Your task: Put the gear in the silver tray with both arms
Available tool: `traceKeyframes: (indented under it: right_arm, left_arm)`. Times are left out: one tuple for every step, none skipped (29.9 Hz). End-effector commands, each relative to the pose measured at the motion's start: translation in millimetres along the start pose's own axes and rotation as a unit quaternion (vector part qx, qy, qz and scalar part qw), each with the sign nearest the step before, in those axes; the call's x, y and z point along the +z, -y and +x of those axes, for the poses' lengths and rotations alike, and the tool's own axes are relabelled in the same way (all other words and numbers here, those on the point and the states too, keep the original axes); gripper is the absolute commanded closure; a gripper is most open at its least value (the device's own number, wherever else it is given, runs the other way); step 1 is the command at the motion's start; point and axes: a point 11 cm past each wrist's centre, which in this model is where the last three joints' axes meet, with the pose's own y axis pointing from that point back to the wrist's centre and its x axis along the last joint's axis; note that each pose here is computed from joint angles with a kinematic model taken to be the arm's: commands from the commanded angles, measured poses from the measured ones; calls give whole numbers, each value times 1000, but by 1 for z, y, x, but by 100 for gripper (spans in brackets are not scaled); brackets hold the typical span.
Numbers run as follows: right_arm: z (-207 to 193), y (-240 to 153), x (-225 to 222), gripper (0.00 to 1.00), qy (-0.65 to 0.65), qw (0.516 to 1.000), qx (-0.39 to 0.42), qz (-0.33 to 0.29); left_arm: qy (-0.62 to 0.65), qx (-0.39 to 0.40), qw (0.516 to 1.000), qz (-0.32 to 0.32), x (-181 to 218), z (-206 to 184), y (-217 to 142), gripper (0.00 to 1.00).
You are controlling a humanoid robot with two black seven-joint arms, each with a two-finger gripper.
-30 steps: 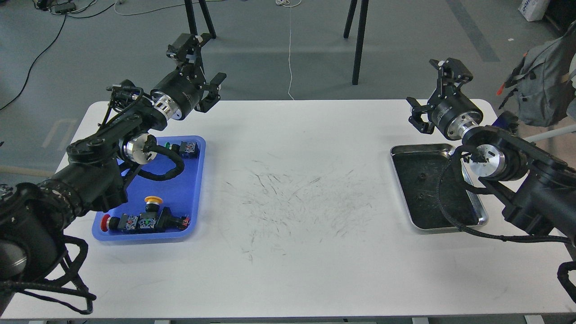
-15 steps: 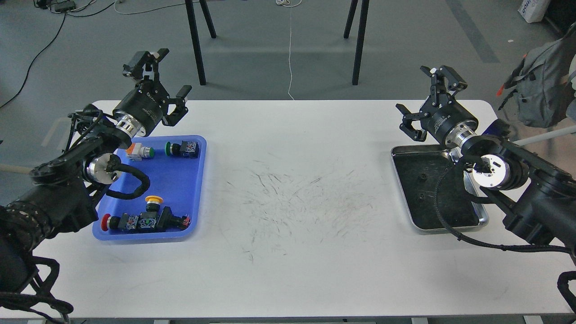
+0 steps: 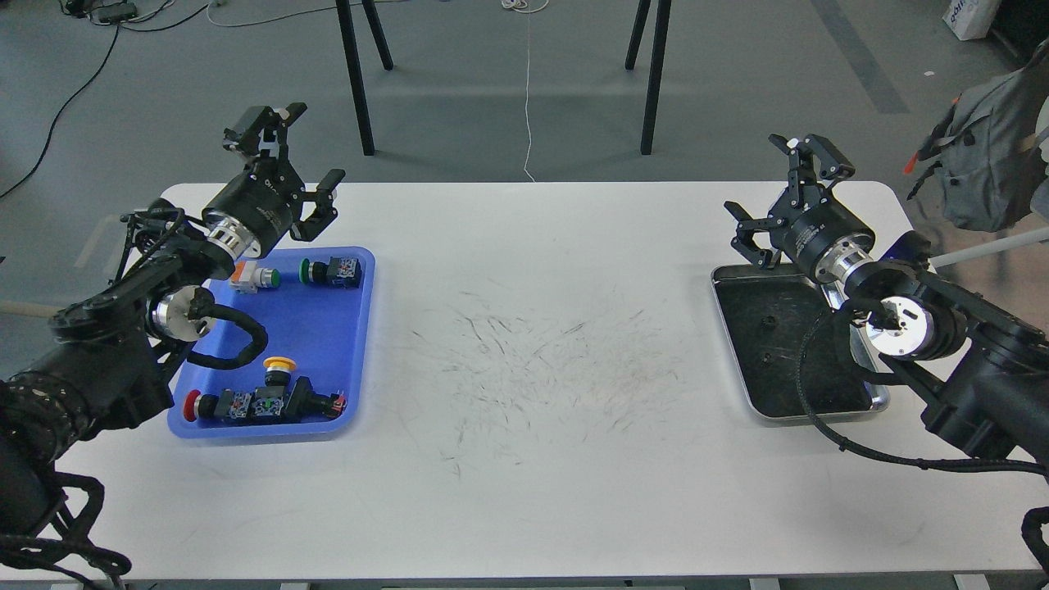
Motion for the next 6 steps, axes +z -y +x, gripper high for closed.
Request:
traceKeyframes:
  right_arm:
    - [0,0,-2,1,-1,1000,-3,1]
    - [-1,0,-2,1,0,1000,-4,1]
    - [-1,1,-2,0,-2,1000,-4,1]
    - [0,0,-2,1,-2,1000,-3,1]
    - [1,0,-1,0,-3,1000,-2,1]
    - [1,0,0,1,-7,1000,-2,-1]
  left_arm:
    - [2,9,1000,-2,1,6,-3,0]
    - [2,11,1000,-1,0,7,-4,0]
    - [1,11,1000,0,-1,8,-4,0]
    - [1,12,1000,0,-1,7,-4,0]
    - [1,12,1000,0,-2,8,-4,0]
    - [1,13,1000,1,-2,8,-4,0]
